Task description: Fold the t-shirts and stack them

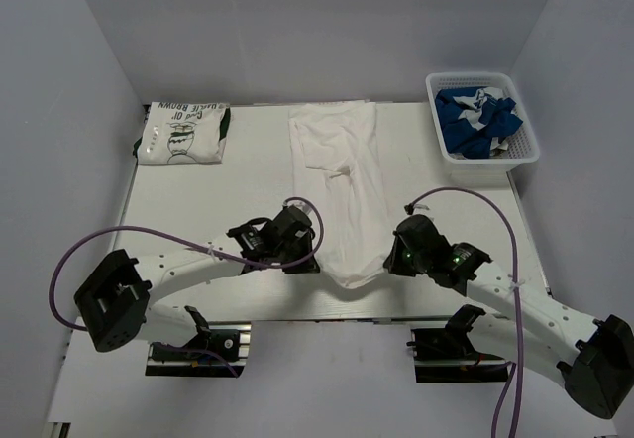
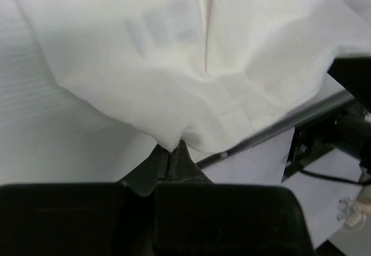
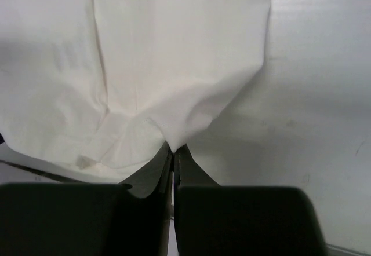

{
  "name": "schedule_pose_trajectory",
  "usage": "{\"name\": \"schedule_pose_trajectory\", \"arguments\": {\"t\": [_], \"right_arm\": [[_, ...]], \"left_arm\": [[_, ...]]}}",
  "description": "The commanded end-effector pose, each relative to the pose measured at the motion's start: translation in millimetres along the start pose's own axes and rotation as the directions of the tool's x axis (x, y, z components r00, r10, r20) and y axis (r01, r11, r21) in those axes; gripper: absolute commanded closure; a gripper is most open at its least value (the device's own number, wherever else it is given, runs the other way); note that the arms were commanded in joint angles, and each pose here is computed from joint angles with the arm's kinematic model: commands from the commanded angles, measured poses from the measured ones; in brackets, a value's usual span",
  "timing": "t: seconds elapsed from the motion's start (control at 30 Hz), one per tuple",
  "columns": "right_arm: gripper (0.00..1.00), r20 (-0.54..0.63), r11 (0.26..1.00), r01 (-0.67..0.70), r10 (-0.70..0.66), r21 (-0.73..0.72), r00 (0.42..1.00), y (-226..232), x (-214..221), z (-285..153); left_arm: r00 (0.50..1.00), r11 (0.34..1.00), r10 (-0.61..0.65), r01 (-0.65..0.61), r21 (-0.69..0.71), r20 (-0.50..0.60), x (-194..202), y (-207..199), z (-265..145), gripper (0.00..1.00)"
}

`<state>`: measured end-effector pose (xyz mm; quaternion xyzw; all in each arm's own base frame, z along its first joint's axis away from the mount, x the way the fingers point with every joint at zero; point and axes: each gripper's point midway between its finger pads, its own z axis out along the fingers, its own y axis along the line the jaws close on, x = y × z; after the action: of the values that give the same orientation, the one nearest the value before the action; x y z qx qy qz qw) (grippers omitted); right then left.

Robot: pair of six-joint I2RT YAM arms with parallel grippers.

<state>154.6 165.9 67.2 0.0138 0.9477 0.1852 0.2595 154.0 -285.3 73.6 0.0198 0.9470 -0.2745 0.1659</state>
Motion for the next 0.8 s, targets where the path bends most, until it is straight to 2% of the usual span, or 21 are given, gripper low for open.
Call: {"name": "schedule_pose_trajectory", "arguments": {"t": [0.0,0.07,0.13,0.2,0.33,0.4,0.5,0.6,0.77], "right_arm": [[1.00,0.193,1.000,0.003,-0.008,0.026,0.981,15,-59,-9],[1.00,0.246,0.998,-0.016,0.001,0.062,0.969,15,-78,-9],[1.00,0.309,0.997,-0.028,0.006,0.066,0.951,25,-103,-10],[1.00,0.363,0.995,-0.051,0.018,0.082,0.932,27,-125,-6],[1.00,0.442,0.993,-0.048,-0.003,0.104,0.897,43,-176,-8],[1.00,0.441,0.988,-0.058,-0.013,0.146,0.897,40,-190,7],[1.00,0.438,0.982,-0.063,-0.022,0.178,0.899,41,-212,21],[1.00,0.425,0.980,-0.048,-0.040,0.194,0.904,40,-229,41],[1.00,0.403,0.986,-0.029,-0.040,0.164,0.914,47,-247,61]], "left_arm": [[0.991,0.989,0.005,0.015,-0.144,0.133,-40,11,-9,1.00],[0.981,0.983,-0.003,0.038,-0.181,0.193,-67,1,-17,1.00],[0.973,0.956,0.004,0.065,-0.286,0.233,-85,16,-14,1.00],[0.952,0.955,-0.005,0.096,-0.282,0.307,-117,3,-20,1.00],[0.931,0.931,0.006,0.128,-0.343,0.365,-165,6,-19,1.00],[0.930,0.909,0.007,0.147,-0.389,0.368,-178,17,-9,1.00],[0.918,0.911,-0.019,0.178,-0.371,0.395,-202,21,-2,1.00],[0.910,0.935,-0.009,0.155,-0.318,0.415,-227,17,6,1.00],[0.933,0.949,0.020,0.095,-0.299,0.358,-245,14,36,1.00]]}}
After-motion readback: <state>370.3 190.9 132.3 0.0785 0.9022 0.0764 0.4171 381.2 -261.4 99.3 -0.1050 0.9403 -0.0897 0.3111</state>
